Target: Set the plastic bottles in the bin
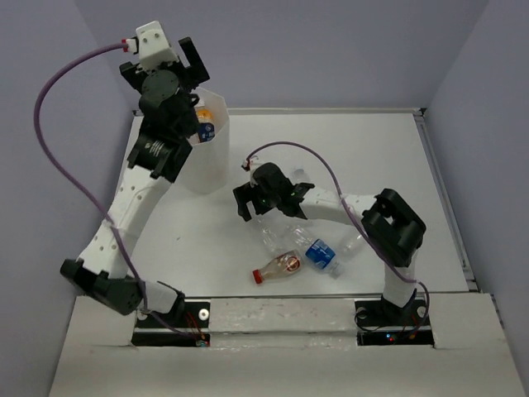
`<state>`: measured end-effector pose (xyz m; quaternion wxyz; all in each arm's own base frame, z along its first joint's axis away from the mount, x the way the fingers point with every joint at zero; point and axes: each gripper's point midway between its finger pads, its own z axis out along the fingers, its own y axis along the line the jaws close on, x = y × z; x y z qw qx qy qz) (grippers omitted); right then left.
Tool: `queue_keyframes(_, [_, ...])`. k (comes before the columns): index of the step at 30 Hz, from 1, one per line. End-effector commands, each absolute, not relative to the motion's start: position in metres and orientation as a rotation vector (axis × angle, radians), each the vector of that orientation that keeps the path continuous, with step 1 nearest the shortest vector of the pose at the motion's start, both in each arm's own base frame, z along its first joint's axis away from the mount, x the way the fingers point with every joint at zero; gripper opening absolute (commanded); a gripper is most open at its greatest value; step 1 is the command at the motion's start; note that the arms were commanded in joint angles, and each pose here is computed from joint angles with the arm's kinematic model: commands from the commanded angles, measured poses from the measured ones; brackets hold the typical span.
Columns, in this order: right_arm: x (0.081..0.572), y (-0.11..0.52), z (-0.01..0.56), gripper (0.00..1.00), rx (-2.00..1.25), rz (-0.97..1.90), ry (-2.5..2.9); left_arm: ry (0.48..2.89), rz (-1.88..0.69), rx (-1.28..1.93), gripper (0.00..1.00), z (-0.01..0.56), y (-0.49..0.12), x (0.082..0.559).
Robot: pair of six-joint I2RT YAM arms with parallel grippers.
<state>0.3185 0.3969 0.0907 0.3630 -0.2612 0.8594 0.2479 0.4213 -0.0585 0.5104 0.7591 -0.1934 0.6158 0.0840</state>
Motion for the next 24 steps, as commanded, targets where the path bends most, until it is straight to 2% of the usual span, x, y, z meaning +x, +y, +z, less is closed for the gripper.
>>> queue_keyframes(1, [0.315,0.407,0.089,0.97,-0.715,0.533,2.221,1.387,-0.269,-0.321,0.99,0.513,-0.093,0.363])
queue_keyframes(4, [0.31,0.409,0.079,0.96,-0.728,0.488,2.243,1.527,-0.364,-0.255,0.99,0.457,-0.109,0.345])
queue_keyframes(6, [0.309,0.404,0.072,0.95,-0.726,0.427,2.264,1.56,-0.427,-0.207,0.99,0.444,-0.112,0.318])
queue_keyframes(7, [0.311,0.402,0.068,0.95,-0.723,0.405,2.272,1.641,-0.419,-0.198,0.99,0.41,-0.112,0.312])
queue_keyframes(9, [0.312,0.398,0.063,0.95,-0.718,0.347,2.28,1.649,-0.457,-0.177,0.99,0.4,-0.107,0.286])
queue_keyframes(10, [0.309,0.399,0.057,0.92,-0.729,0.326,2.293,1.685,-0.46,-0.174,0.99,0.381,-0.103,0.272])
queue_keyframes(12, [0.311,0.397,0.053,0.78,-0.716,0.309,2.3,1.748,-0.444,-0.177,0.99,0.352,-0.097,0.259])
queue_keyframes(14, [0.313,0.399,0.055,0.66,-0.7,0.307,2.296,1.729,-0.463,-0.198,0.99,0.347,-0.089,0.242])
queue_keyframes(15, [0.312,0.405,0.061,0.57,-0.693,0.322,2.282,1.731,-0.466,-0.202,0.99,0.343,-0.087,0.238])
queue_keyframes(20, [0.323,0.425,0.111,0.5,-0.641,0.409,2.161,1.718,-0.467,-0.195,0.99,0.322,-0.08,0.224])
queue_keyframes(24, [0.321,0.426,0.179,0.44,-0.606,0.507,2.037,1.706,-0.437,-0.232,0.99,0.311,-0.07,0.218])
